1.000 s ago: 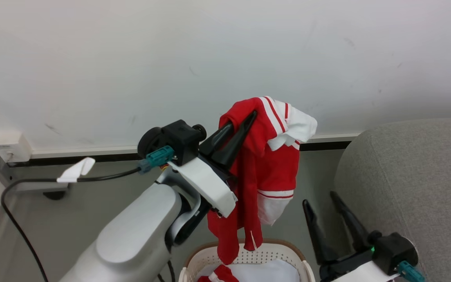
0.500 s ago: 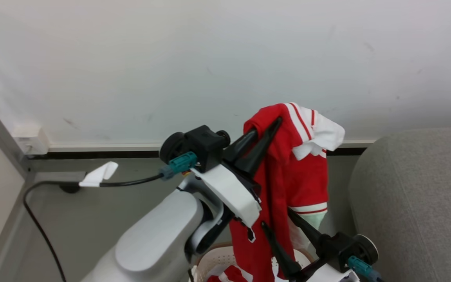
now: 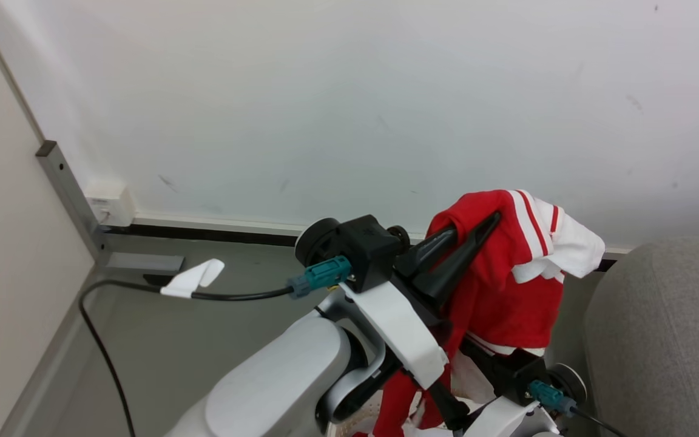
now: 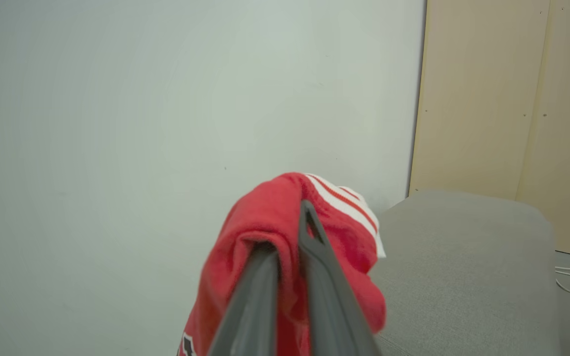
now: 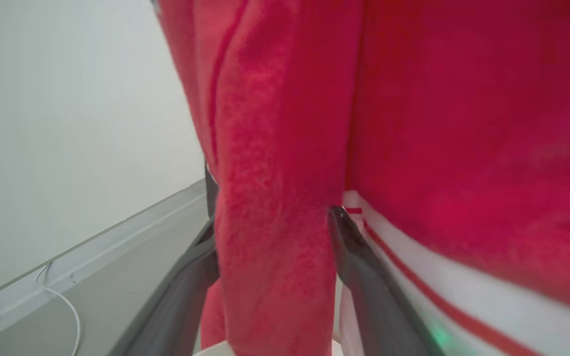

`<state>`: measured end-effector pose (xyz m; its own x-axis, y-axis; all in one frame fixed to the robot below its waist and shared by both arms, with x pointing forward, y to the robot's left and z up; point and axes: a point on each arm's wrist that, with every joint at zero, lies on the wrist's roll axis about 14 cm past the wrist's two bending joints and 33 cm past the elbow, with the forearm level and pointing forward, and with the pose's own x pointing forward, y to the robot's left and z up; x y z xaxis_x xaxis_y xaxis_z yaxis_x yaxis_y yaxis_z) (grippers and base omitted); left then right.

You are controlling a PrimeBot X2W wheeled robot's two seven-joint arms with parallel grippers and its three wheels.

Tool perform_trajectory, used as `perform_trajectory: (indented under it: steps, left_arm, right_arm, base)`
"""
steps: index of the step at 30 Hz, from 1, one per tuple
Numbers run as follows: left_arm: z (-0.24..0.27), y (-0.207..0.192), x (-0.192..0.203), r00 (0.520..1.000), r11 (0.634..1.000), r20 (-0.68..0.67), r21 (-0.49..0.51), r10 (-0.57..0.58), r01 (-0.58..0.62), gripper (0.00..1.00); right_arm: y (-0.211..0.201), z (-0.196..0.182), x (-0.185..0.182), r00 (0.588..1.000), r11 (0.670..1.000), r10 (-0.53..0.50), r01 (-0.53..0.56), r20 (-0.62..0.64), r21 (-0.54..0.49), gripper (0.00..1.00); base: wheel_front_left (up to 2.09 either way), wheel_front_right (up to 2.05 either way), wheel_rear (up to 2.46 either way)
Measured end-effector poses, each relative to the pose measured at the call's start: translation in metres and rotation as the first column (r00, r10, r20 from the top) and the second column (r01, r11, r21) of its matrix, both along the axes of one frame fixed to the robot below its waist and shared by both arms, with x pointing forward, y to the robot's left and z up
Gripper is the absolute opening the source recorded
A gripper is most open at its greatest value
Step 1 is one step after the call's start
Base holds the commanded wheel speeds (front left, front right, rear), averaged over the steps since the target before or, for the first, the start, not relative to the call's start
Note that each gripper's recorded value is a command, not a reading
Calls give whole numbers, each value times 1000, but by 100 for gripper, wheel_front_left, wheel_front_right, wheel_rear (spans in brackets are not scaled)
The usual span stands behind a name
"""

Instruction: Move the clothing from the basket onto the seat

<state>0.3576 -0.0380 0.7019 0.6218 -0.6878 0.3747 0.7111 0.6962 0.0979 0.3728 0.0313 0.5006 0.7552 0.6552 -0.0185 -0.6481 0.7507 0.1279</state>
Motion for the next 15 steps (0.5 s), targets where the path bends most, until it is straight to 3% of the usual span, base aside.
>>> perform_trajectory:
  steps: [1,2,3,15]
  left_arm:
    - [1,1,0,1000,1000,1,-3,5,-5,0]
    - [1,3,-1,1000,1000,1,-6,8,-8,0]
    - [2,4,-1,1000,1000,-2,-8,11,-11,0]
    - [-3,18,12,998,998,-30,-19,55,-55,0]
  right_arm:
    - [0,-2,1,1000,1000,1,-1,-6,-3,99]
    - [1,-4,1,1000,1000,5,-6,-12,-11,44]
    - [3,-5,0,1000,1000,13,-14,-15,-15,0]
    - [6,0,1,1000,1000,16,-15,-20,17,0]
  base:
    - [0,0,0]
    - [0,0,0]
    - [0,0,0]
    - [0,0,0]
